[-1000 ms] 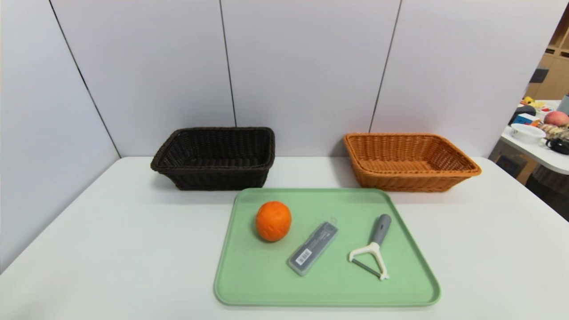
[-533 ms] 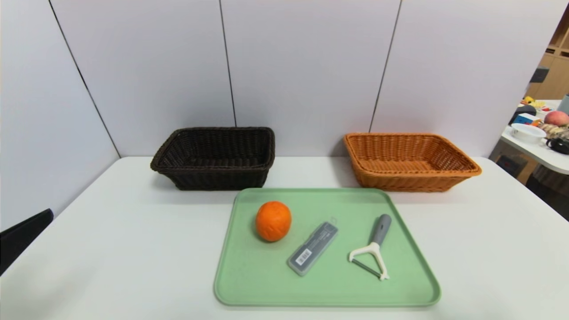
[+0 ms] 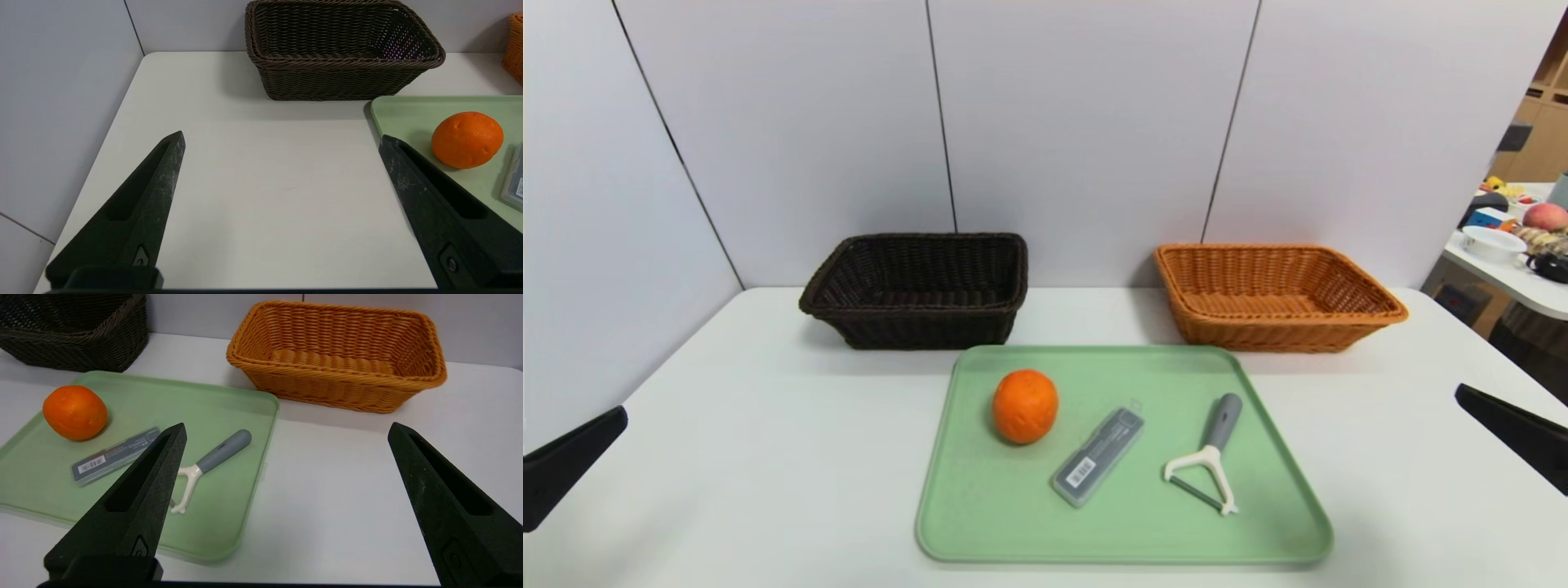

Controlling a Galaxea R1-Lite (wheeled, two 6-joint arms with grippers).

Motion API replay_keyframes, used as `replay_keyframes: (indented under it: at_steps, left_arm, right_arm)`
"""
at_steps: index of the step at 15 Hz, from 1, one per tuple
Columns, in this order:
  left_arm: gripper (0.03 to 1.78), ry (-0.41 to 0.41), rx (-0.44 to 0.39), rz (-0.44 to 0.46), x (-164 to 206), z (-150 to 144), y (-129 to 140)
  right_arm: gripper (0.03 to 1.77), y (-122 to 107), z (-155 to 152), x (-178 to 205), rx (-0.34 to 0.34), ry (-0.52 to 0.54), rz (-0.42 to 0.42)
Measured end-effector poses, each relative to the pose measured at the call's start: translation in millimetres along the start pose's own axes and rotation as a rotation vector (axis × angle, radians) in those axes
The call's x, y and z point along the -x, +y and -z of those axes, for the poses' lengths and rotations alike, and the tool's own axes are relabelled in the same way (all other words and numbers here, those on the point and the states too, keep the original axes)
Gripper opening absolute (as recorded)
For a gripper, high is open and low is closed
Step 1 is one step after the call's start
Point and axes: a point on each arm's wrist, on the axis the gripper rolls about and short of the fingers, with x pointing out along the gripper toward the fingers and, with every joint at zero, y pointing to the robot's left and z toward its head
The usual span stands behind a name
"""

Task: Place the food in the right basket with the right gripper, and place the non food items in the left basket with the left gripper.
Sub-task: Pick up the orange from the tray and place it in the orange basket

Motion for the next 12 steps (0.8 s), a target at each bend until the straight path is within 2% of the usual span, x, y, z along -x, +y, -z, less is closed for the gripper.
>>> replay_keyframes:
  at_steps: [4,12]
  left_arm:
    - [1.69,0.014,0.001,-0.001,2,8,0]
    - [1.69,0.015,-0.001,-0.03,8,11,0]
  right_arm:
    - [1.7,17,-1,-35,0.022,0.008,-0.105]
    - [1.7,55,9,-86,0.041,0.045,-0.214]
